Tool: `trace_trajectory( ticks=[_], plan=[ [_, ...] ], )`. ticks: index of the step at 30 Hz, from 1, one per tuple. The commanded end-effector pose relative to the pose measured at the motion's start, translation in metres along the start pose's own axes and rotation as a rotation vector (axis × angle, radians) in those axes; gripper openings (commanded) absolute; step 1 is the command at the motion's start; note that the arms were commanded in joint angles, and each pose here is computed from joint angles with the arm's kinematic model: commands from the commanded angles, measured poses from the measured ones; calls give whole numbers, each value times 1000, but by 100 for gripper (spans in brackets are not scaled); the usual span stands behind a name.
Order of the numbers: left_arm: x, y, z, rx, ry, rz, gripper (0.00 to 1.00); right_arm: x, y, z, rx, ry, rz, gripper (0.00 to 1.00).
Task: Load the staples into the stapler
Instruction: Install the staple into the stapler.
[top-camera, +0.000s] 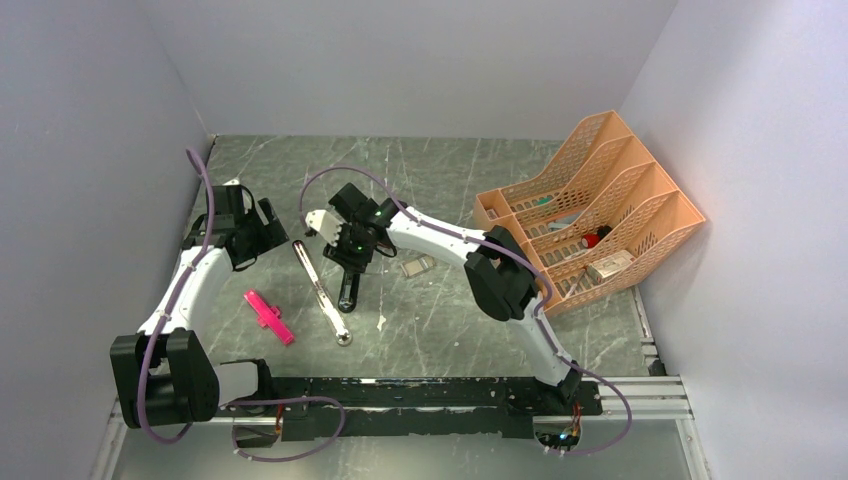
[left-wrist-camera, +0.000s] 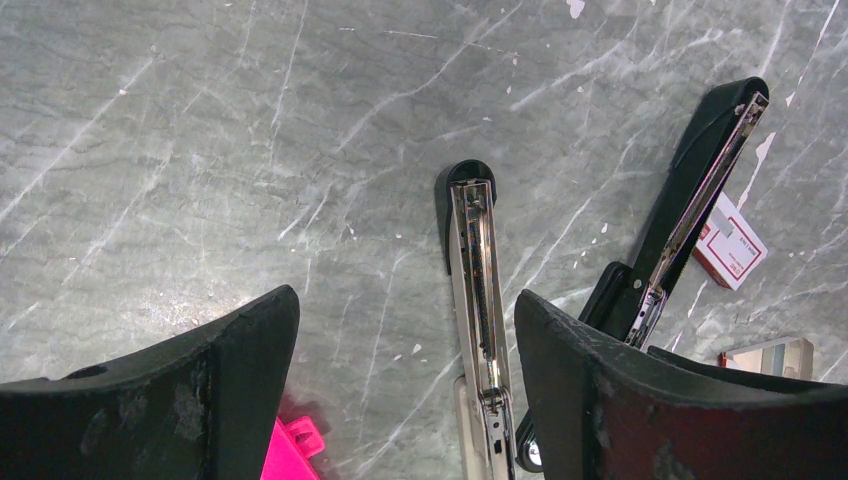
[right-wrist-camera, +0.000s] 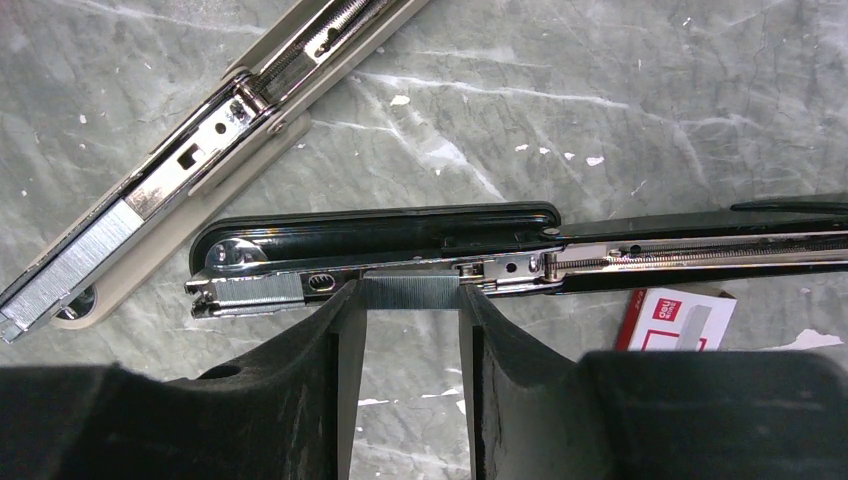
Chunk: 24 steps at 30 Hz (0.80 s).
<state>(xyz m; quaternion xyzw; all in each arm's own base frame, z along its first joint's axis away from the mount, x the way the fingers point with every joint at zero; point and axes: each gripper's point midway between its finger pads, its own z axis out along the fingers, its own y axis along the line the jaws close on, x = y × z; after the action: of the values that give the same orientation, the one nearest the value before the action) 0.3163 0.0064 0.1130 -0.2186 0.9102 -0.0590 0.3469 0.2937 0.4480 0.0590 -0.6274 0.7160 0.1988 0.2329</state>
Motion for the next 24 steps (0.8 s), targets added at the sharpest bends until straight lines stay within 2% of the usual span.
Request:
trace_trajectory(
  ticks=[1,24],
  plan=[
    [-18,-11,-8,34,-55,18,83,2,0,6,-12,8,10,39],
    [-17,-11,-7,33,-53,21,83,9,2,15,-23,26,16,42]
  ],
)
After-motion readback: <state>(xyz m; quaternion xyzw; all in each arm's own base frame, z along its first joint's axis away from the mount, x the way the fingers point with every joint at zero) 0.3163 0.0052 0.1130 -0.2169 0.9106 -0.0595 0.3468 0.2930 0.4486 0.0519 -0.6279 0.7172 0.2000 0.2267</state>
